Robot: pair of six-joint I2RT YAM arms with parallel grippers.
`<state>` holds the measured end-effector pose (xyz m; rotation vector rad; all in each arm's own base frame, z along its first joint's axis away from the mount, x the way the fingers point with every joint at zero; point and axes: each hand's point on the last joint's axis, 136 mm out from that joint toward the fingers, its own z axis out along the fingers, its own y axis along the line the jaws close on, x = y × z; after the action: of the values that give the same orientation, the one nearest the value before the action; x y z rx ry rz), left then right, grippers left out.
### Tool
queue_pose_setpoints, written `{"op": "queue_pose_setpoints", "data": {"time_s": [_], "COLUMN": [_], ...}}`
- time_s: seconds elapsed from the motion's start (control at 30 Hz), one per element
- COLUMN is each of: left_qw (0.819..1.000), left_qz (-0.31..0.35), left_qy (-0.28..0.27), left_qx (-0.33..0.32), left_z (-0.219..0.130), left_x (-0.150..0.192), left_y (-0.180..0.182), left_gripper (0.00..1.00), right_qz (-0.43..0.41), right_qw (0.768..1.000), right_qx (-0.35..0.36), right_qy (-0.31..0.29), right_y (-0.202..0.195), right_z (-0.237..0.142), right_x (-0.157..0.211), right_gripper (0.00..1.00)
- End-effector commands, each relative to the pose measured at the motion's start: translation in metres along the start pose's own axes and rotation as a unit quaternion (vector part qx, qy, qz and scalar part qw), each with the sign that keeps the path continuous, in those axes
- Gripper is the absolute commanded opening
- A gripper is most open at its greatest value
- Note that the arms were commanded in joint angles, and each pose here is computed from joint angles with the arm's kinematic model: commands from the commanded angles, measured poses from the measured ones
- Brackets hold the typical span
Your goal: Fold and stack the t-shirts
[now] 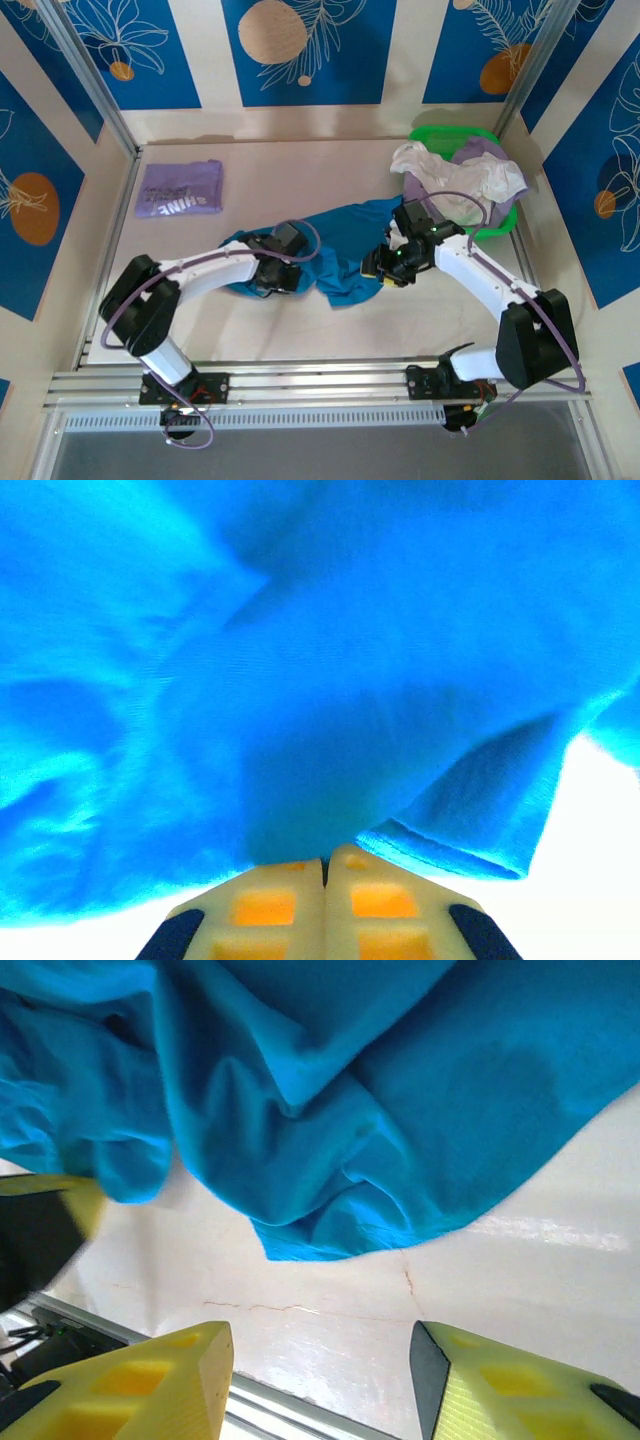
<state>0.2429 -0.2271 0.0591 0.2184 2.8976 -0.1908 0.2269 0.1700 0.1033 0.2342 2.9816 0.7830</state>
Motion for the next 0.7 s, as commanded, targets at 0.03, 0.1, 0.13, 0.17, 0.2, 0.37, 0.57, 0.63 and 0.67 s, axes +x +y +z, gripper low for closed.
{"op": "queue_pose_setpoints", "data": {"time_s": [0.03, 0.1, 0.13, 0.17, 0.2, 0.37, 0.57, 0.63, 0.67], "left_qw": [0.99, 0.982, 0.977, 0.972, 0.967, 0.93, 0.92, 0.925, 0.929], "left_qz": [0.011, -0.004, -0.018, -0.034, -0.049, -0.144, -0.189, -0.193, -0.193], "left_qy": [-0.122, -0.171, -0.195, -0.215, -0.231, -0.314, -0.319, -0.309, -0.301], "left_qx": [-0.066, -0.084, -0.088, -0.091, -0.097, -0.123, -0.13, -0.107, -0.097], "left_z": [-0.089, -0.126, -0.145, -0.164, -0.178, -0.246, -0.264, -0.257, -0.252], "left_x": [-0.04, -0.053, -0.058, -0.062, -0.064, -0.058, -0.055, -0.06, -0.062], "left_y": [0.033, 0.054, 0.066, 0.081, 0.094, 0.173, 0.212, 0.21, 0.207], "left_gripper": [0.0, 0.0, 0.0, 0.0, 0.0, 0.0, 0.0, 0.0, 0.0], "right_qz": [-0.007, -0.012, -0.014, -0.017, -0.019, -0.027, -0.047, -0.057, -0.064], "right_qw": [1.0, 0.999, 0.999, 0.999, 0.999, 0.999, 0.998, 0.997, 0.996], "right_qx": [0.02, 0.031, 0.035, 0.038, 0.039, 0.045, 0.046, 0.051, 0.058], "right_qy": [0.008, 0.011, 0.012, 0.013, 0.013, 0.007, 0.015, 0.026, 0.03], "right_y": [-0.006, -0.008, -0.008, -0.007, -0.006, -0.001, 0.01, 0.014, 0.015], "right_z": [0.012, 0.016, 0.018, 0.019, 0.02, 0.021, 0.026, 0.033, 0.036], "right_x": [0.011, 0.012, 0.013, 0.013, 0.013, 0.008, 0.008, 0.013, 0.015], "right_gripper": [0.52, 0.52, 0.52, 0.52, 0.52, 0.52, 0.52, 0.52, 0.52]}}
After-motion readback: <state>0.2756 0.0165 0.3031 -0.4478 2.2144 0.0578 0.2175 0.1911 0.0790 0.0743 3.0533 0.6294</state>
